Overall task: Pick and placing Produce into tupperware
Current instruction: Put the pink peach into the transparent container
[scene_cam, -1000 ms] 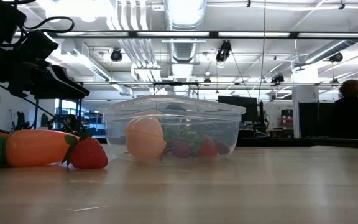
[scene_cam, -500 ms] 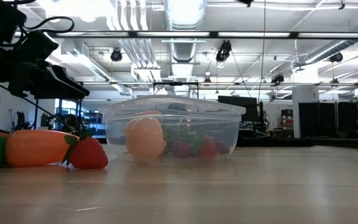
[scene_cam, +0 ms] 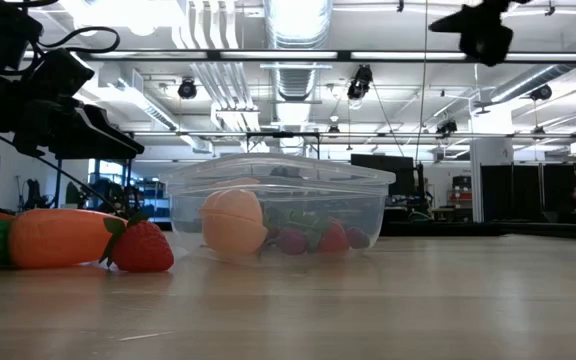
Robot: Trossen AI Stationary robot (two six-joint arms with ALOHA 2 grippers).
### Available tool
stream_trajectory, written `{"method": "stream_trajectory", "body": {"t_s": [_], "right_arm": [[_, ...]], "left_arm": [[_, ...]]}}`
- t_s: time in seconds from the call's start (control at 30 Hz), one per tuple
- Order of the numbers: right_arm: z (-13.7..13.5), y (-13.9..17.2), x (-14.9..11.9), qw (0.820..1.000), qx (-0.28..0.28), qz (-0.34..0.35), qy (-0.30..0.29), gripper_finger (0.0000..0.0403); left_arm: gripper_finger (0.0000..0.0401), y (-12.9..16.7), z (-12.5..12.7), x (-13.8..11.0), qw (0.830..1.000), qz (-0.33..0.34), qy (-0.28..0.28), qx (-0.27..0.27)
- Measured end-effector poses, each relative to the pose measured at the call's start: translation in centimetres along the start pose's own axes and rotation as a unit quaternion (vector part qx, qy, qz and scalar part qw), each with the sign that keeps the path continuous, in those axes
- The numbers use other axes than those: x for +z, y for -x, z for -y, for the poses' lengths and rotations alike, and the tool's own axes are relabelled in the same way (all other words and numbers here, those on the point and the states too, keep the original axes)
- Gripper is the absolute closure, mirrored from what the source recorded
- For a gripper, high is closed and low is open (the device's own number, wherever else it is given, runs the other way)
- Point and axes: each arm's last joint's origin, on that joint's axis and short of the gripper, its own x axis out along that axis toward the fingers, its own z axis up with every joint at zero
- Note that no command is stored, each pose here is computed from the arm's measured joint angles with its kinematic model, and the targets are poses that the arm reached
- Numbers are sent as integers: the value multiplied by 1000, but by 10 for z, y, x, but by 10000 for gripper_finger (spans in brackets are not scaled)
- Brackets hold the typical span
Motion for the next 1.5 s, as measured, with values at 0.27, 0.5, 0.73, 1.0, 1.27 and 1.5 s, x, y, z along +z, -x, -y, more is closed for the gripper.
{"method": "stream_trajectory", "body": {"t_s": [0.27, 0.5, 0.73, 1.0, 1.27, 1.5], "right_arm": [[6, 30, -10, 983, 124, 67, 117, 177], [34, 38, -30, 970, 142, 156, 124, 177], [62, 23, -58, 956, 122, 241, 116, 177], [83, 12, -80, 947, 76, 298, 95, 177], [101, 1, -102, 960, 40, 259, 96, 177], [109, -5, -113, 974, 3, 198, 109, 177]], "left_arm": [[160, 0, 0, 0, 1000, 0, 0, 0], [160, 0, 0, 0, 1000, 0, 0, 0], [159, 0, 0, 0, 995, 0, -101, 1], [159, 0, -1, 3, 994, 14, -105, 6], [159, 1, -5, 16, 881, 83, 466, 9], [160, 4, -11, 29, 763, 157, 626, -6]]}}
